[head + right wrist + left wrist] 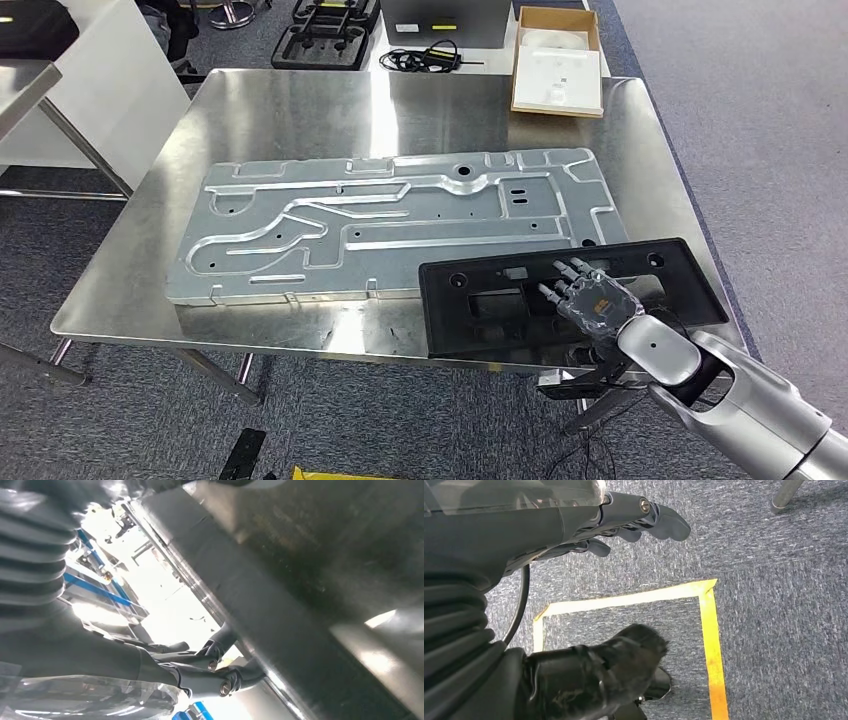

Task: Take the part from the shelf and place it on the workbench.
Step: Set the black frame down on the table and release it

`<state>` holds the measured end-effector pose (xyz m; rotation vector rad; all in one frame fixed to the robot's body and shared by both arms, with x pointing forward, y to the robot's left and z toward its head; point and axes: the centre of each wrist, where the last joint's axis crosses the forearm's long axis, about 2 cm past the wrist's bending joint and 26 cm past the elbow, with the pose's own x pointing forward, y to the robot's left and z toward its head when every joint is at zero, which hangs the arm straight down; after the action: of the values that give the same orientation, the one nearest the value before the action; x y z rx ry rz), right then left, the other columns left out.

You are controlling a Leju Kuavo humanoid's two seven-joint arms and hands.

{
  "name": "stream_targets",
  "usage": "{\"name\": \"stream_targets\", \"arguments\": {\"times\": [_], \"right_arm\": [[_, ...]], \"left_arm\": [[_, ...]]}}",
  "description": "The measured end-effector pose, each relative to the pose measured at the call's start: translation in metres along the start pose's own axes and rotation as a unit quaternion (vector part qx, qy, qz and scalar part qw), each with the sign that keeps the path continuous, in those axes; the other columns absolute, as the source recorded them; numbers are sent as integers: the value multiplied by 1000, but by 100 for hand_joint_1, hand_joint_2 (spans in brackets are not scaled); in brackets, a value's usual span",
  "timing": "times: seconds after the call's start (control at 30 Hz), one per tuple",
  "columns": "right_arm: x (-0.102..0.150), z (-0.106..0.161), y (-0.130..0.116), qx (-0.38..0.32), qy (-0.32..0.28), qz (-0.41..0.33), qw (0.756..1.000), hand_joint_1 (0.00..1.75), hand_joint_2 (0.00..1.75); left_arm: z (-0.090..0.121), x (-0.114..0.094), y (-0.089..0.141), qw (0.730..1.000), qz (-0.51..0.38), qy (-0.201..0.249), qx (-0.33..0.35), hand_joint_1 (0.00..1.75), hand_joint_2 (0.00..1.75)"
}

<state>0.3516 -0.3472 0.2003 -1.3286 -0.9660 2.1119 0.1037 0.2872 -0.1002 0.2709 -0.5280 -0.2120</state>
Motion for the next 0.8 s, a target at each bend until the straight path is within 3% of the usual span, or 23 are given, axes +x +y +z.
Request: {"name": "stream_targets", "arguments": {"times": [0.23,0.4,0.8], "right_arm": [[-10,1,-5,-35,28,-29,999,0,0],[-25,5,-21,-99,63,-67,991,0,0],[-61,41,-87,-297,125,-157,934,0,0]], "left_arm": [[1,-3,0,1000,2,4,-7,0,0],[2,-6,-1,1000,3,8,-11,0,0],[3,-9,-1,1000,-4,13,-6,0,0]]}}
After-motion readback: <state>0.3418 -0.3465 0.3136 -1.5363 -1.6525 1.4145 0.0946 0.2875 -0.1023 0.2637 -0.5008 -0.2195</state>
